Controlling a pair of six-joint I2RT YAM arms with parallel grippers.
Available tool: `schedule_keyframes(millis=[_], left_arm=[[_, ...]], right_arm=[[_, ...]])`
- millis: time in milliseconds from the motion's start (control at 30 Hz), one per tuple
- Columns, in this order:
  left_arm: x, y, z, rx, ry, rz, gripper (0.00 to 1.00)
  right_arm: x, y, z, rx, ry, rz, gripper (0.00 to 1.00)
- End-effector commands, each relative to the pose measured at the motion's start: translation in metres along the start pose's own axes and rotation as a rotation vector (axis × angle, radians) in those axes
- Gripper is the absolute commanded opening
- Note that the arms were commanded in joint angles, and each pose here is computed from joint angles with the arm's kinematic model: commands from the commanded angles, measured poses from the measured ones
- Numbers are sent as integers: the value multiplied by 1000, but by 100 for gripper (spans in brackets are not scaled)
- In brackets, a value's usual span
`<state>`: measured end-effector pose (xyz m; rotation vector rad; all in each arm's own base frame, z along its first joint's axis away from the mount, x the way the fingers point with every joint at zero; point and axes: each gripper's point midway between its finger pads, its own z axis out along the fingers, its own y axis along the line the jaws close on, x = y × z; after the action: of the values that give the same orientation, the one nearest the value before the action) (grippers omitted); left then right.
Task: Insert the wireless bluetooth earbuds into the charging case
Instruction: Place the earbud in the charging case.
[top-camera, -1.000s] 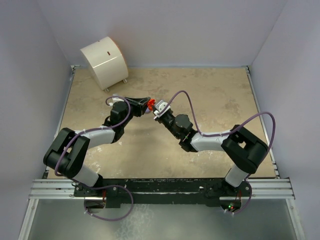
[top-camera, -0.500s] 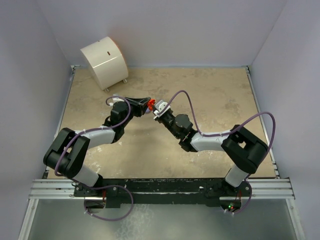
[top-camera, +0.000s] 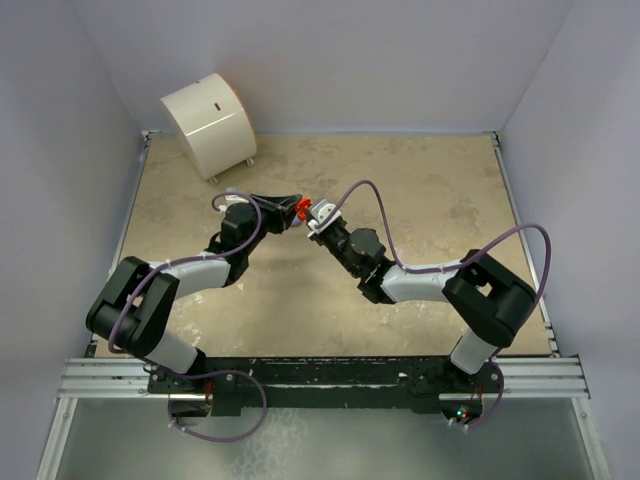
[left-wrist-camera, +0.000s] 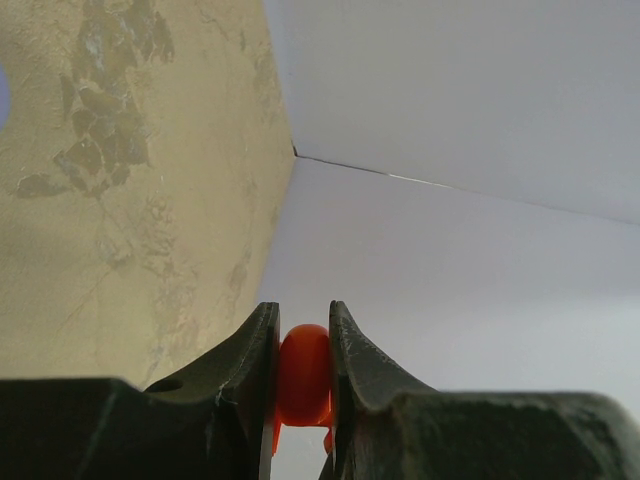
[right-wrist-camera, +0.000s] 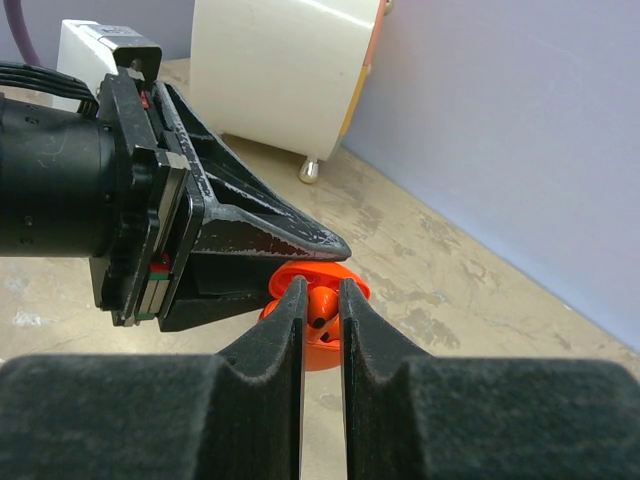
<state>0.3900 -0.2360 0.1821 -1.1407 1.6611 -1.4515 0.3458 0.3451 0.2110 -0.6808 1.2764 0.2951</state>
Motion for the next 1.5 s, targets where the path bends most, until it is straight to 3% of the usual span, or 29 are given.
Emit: schedule_keyframes(millis=[0, 800, 1467], left_arm=[[3, -33, -8, 94, 1, -18, 0], [-2, -43, -8, 114, -29, -30, 0], [-16, -52, -6, 144, -102, -65, 0]], right_arm=[[-24, -8, 10, 40, -65, 0, 0], [-13, 9, 24, -13, 0, 14, 0], [-12, 15, 28, -28, 21, 39, 11]])
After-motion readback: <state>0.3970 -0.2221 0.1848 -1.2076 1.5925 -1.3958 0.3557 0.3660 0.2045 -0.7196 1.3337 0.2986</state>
